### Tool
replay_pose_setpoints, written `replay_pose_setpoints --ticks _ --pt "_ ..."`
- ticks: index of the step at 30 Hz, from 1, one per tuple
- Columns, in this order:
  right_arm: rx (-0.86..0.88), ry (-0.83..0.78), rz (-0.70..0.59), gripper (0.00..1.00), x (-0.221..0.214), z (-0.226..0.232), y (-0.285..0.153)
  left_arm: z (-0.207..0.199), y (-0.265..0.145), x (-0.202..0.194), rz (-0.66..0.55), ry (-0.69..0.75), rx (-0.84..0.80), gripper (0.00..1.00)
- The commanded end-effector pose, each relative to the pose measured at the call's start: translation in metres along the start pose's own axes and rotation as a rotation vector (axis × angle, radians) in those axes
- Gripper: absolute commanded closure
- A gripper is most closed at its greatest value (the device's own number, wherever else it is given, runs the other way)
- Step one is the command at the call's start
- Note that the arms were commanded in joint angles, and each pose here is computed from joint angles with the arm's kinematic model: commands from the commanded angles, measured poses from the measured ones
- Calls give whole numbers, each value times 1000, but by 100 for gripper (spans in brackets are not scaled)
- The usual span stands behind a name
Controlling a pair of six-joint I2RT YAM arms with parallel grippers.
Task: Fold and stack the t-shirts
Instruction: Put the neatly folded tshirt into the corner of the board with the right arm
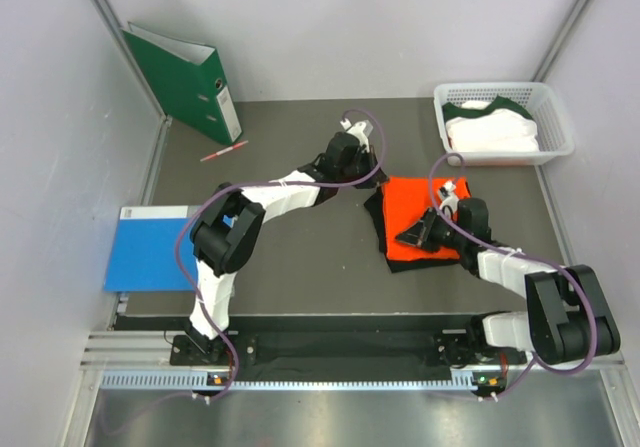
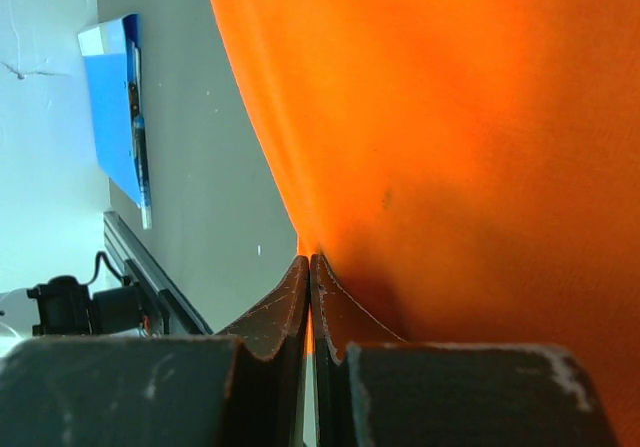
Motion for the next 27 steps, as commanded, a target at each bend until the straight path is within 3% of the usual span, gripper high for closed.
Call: replay_pose_setpoints --ticks 1,9,17,18,25,27 --pt "32 -37 7 100 0 2 3 -3 -5 20 -71 43 24 100" --pt "-1 -66 -1 100 2 6 -1 13 16 1 -12 13 56 100" --pt "-47 -201 -70 100 20 33 -14 19 17 -1 5 24 115 98" --pt "-48 -221 -89 100 25 39 -15 17 13 3 -6 28 122 62" --pt "-44 -308 -76 100 31 61 -2 19 -31 29 -119 83 293 14" --pt "-57 -326 -63 100 34 66 9 19 -49 42 -160 108 345 11"
Point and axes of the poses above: each gripper's point midway between its finger pads, its own y axis out along the fingers, its own z axis along the line the jaws close on, x = y × z, the point moved 10 cm from there along -y, back along the fingers, and after that the axes turned 11 degrees about y, right-handed, at the moved point
